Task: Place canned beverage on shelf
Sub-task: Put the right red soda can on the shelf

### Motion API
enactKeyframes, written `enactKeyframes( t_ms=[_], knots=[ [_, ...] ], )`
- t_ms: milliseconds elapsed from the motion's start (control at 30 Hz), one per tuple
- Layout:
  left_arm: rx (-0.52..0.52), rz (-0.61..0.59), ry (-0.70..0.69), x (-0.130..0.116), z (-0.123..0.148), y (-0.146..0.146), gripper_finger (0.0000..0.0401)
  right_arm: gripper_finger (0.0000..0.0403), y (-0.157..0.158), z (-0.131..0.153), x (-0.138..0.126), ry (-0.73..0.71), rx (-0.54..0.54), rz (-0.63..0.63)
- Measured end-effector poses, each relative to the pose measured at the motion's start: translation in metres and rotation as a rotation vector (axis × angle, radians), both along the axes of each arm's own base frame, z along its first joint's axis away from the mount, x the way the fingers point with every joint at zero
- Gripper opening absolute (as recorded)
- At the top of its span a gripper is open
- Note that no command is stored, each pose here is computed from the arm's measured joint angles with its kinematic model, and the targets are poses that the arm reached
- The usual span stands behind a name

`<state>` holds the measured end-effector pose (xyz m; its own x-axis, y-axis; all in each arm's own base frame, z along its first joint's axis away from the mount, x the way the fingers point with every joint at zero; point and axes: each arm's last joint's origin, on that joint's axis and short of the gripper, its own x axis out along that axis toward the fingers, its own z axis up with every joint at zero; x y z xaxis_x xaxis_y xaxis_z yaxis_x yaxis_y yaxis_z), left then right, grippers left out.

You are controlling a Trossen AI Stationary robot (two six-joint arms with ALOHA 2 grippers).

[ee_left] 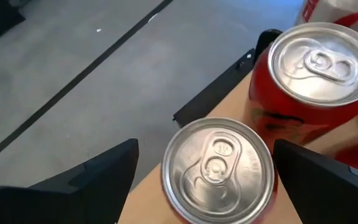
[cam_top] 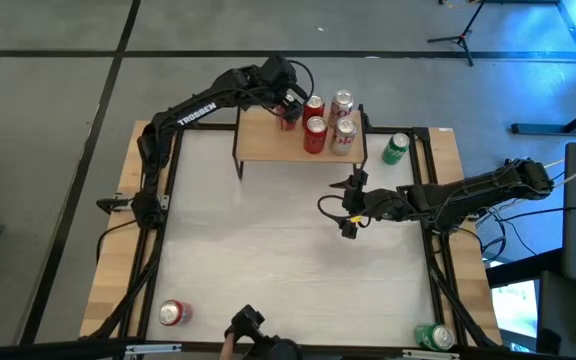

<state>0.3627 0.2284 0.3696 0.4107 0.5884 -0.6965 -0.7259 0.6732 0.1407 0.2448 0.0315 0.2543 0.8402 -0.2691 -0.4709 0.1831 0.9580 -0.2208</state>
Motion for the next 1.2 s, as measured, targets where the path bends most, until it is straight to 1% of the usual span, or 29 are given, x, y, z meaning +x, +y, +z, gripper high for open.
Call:
enactKeyframes(
  t_ms=[300,600,700,833,967,1100,1200],
  knots=[
    [-0.012,-0.001,0.006,0.002,-0.014,0.004,0.0361,0.0381,0.0,0.0,0.0,0.0,0.0,0.0],
    [-0.013,-0.001,0.009,0.002,-0.015,0.004,0.036,0.0381,0.0,0.0,0.0,0.0,0.0,0.0],
    [-0.02,-0.008,0.006,0.003,-0.015,0.004,0.0348,0.0381,0.0,0.0,0.0,0.0,0.0,0.0],
    [-0.035,-0.036,0.006,0.003,-0.015,0.003,0.0316,0.0381,0.0,0.0,0.0,0.0,0.0,0.0],
    [-0.027,-0.059,0.021,0.003,-0.015,0.003,0.0285,0.0381,0.0,0.0,0.0,-0.001,0.0,0.0],
    [-0.014,-0.095,0.042,0.003,-0.015,0.002,0.0277,0.0381,0.0,0.0,0.0,0.0,0.0,0.0],
    [-0.012,-0.162,0.055,0.003,-0.014,0.001,0.028,0.0381,0.0,0.0,0.0,0.0,0.0,0.0]
  ],
)
